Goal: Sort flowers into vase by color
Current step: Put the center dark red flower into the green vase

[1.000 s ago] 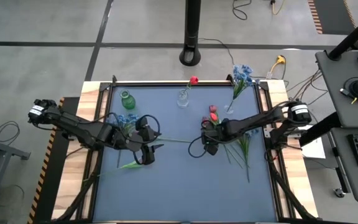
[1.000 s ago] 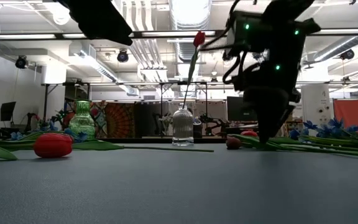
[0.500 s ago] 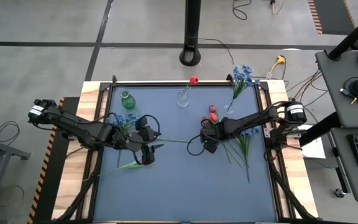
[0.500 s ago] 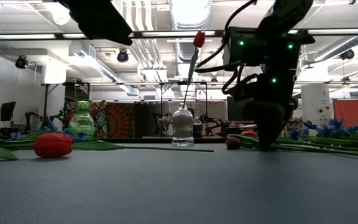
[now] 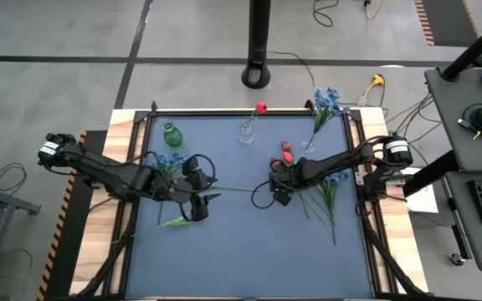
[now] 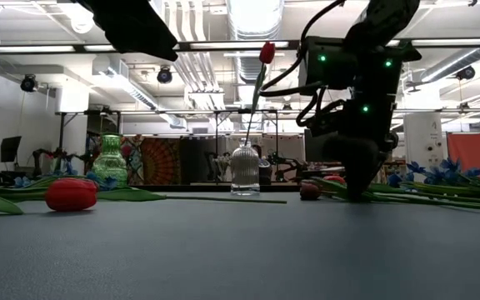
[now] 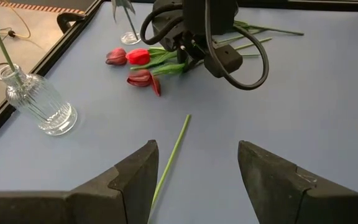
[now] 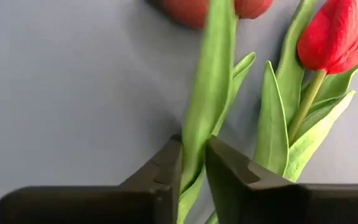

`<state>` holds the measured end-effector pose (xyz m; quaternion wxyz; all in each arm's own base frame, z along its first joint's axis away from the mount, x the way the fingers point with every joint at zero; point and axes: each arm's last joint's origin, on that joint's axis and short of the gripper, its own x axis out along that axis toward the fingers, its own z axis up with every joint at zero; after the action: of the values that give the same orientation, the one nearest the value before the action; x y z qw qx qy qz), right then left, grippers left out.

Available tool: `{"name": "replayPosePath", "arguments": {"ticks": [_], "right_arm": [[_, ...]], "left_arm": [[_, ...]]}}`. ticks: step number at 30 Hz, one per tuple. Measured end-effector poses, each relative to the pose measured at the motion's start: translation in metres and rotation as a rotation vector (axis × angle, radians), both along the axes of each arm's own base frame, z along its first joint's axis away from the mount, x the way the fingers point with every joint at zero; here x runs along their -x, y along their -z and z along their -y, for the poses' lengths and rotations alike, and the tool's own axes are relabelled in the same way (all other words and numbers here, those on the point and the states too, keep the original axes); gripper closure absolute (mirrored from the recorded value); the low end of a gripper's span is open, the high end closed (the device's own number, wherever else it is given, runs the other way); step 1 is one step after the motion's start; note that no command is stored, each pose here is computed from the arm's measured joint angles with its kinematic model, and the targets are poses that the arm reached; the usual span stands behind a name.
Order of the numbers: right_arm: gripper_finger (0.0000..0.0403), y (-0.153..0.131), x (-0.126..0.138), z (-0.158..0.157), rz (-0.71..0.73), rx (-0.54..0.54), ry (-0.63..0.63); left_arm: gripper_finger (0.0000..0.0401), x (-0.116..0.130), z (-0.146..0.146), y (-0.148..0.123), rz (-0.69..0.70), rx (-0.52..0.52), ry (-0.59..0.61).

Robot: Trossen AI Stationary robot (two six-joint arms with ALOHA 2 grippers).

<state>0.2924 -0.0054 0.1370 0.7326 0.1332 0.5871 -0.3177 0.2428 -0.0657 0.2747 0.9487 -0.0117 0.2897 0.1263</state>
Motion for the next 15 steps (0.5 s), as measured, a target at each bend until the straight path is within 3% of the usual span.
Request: {"name": "replayPosePath", "arguments": {"ticks": [7,15], "right_arm": [[0.0388,-0.001,0.0,0.0,0.006,0.0,-0.003],[0.039,-0.022,0.004,-0.001,0.076,0.0,-0.019]], "left_arm": [[0.0197,0.0,0.0,0.0,0.0,0.0,0.0],[0.0197,-0.003,0.0,0.002,0.006,-0.036,-0.027]]}}
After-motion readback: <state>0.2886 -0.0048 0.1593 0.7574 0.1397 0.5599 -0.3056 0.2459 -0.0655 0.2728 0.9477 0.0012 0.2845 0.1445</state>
